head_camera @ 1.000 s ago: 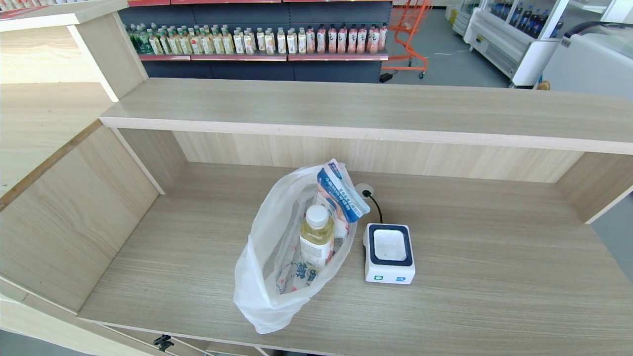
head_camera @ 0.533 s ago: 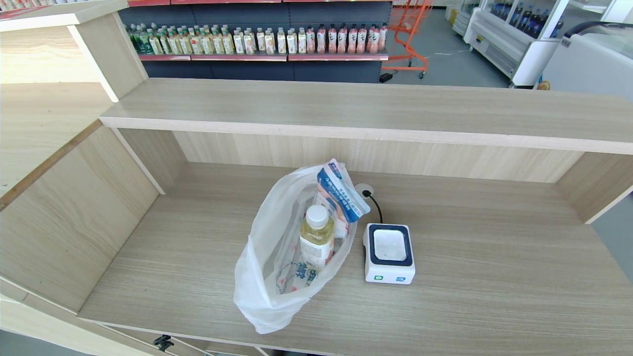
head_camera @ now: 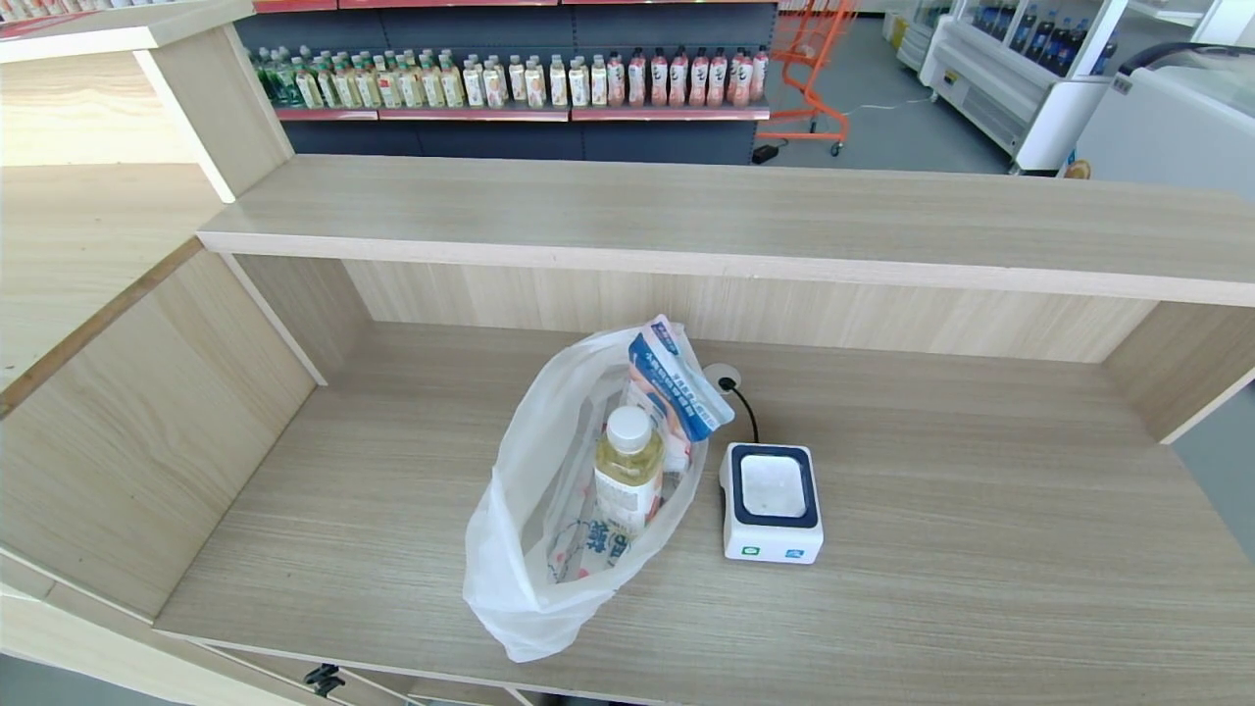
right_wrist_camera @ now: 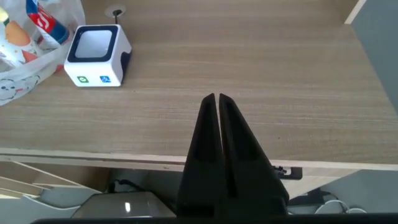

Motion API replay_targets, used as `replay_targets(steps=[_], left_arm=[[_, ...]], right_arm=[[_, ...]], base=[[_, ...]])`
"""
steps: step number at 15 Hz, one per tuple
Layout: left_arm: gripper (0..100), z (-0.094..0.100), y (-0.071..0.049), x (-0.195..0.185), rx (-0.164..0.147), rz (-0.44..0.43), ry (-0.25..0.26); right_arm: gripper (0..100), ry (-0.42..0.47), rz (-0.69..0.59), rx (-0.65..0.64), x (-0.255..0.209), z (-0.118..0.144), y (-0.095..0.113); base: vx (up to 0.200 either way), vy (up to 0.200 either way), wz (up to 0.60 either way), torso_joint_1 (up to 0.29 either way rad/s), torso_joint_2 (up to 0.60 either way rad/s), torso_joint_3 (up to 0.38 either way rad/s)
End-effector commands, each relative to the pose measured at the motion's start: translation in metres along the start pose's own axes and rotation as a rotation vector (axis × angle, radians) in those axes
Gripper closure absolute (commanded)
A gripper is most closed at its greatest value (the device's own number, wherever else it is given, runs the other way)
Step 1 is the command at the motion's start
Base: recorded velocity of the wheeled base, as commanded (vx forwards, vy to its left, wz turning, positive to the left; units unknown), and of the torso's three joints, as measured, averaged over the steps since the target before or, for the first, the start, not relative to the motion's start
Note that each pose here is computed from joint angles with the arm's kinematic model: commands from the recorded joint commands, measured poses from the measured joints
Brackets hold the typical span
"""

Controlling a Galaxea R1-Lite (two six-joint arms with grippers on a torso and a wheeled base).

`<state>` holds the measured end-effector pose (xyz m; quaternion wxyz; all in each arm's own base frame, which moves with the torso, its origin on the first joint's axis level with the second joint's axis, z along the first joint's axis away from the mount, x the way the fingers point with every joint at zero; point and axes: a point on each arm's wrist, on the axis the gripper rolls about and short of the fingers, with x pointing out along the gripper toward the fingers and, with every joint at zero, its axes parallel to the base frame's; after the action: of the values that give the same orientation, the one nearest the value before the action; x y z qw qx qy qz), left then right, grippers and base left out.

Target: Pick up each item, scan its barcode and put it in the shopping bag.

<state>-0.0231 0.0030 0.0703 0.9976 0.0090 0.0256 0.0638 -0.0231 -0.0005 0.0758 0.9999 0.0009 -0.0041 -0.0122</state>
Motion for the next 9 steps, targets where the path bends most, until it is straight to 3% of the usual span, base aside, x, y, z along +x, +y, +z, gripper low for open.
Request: replay_targets(steps=[1,9], left_arm=[[0,0.0,0.0,0.0001,0.001,0.001,0.002],[0,0.0,0.0,0.0,-0.002,0.001,0.0]], right_arm=[[100,0.003,0.0,0.0,0.0003,0.0001,0.0],[100,0.003,0.0,0.0,0.0003,0.0001,0.0]], base=[[0.0,-0.2,0.0,-0.002,0.0,0.002],[0.0,0.0,0.0,0.0,0.0,0.0]])
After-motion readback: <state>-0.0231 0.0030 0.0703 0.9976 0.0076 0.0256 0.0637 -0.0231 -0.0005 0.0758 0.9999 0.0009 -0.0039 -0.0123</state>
